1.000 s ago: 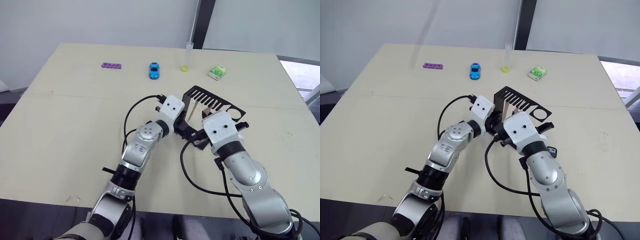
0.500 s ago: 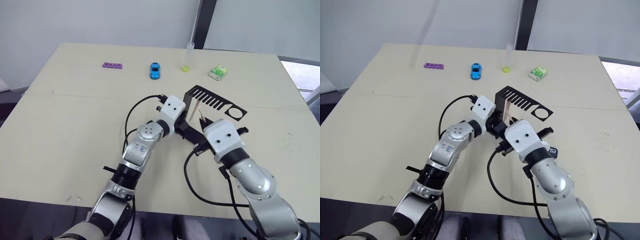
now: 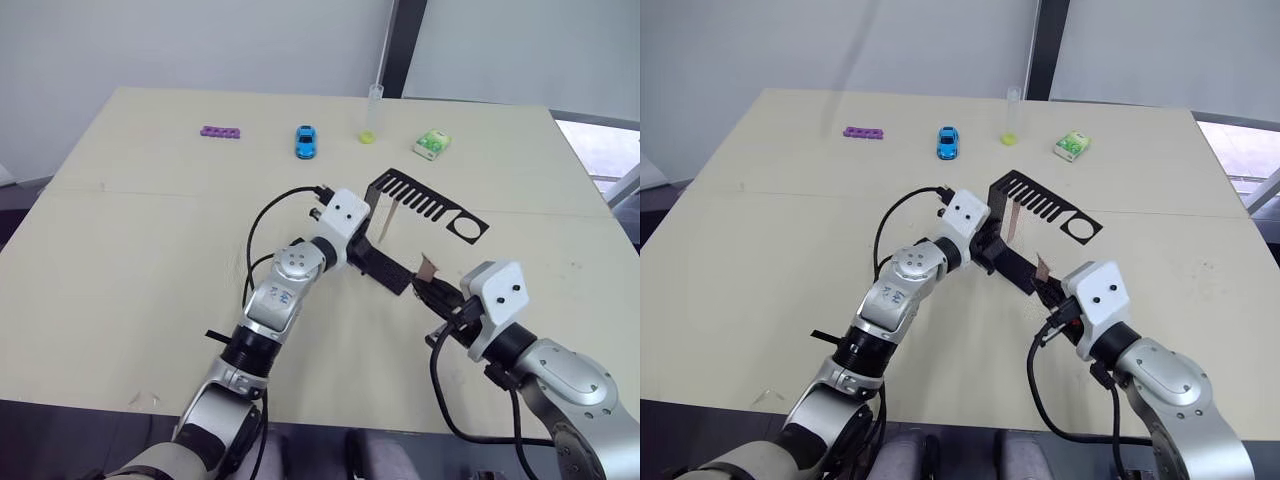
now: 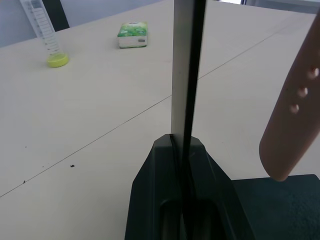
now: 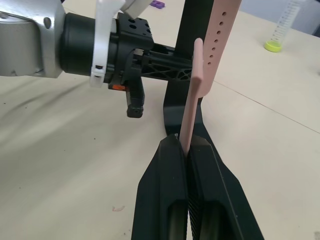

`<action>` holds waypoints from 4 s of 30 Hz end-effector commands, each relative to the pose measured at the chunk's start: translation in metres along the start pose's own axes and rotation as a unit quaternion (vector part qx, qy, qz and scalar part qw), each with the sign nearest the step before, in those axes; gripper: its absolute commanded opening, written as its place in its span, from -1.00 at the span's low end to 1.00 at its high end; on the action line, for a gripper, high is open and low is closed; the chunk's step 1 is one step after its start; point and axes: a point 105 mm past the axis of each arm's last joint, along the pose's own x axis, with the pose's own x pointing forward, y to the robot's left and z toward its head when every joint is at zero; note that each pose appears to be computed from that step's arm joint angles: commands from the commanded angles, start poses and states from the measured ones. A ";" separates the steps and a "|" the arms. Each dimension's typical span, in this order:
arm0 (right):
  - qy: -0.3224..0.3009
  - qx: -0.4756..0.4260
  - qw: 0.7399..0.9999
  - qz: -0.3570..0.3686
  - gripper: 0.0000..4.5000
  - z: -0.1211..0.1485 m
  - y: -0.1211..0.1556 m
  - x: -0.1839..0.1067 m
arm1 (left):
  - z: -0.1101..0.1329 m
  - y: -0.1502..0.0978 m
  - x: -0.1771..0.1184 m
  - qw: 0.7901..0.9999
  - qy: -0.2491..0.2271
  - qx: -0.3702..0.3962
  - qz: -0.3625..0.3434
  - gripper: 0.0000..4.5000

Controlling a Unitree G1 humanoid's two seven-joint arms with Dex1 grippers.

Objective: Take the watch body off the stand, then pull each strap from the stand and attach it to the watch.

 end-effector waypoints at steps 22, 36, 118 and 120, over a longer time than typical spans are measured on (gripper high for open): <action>-0.023 -0.019 0.999 0.011 -1.00 0.011 -0.006 0.001 | -0.005 0.027 -0.017 1.000 0.010 0.001 0.007 0.99; -0.066 0.135 0.973 0.177 -1.00 0.022 -0.007 -0.008 | 0.008 0.039 -0.115 0.930 -0.054 -0.121 -0.342 0.99; -0.074 0.168 0.939 0.291 -1.00 0.044 0.014 0.008 | 0.062 -0.048 -0.096 0.781 -0.120 -0.274 -0.548 -0.99; -0.075 0.169 0.939 0.291 -1.00 0.045 0.014 0.008 | 0.063 -0.047 -0.094 0.781 -0.122 -0.280 -0.545 -0.99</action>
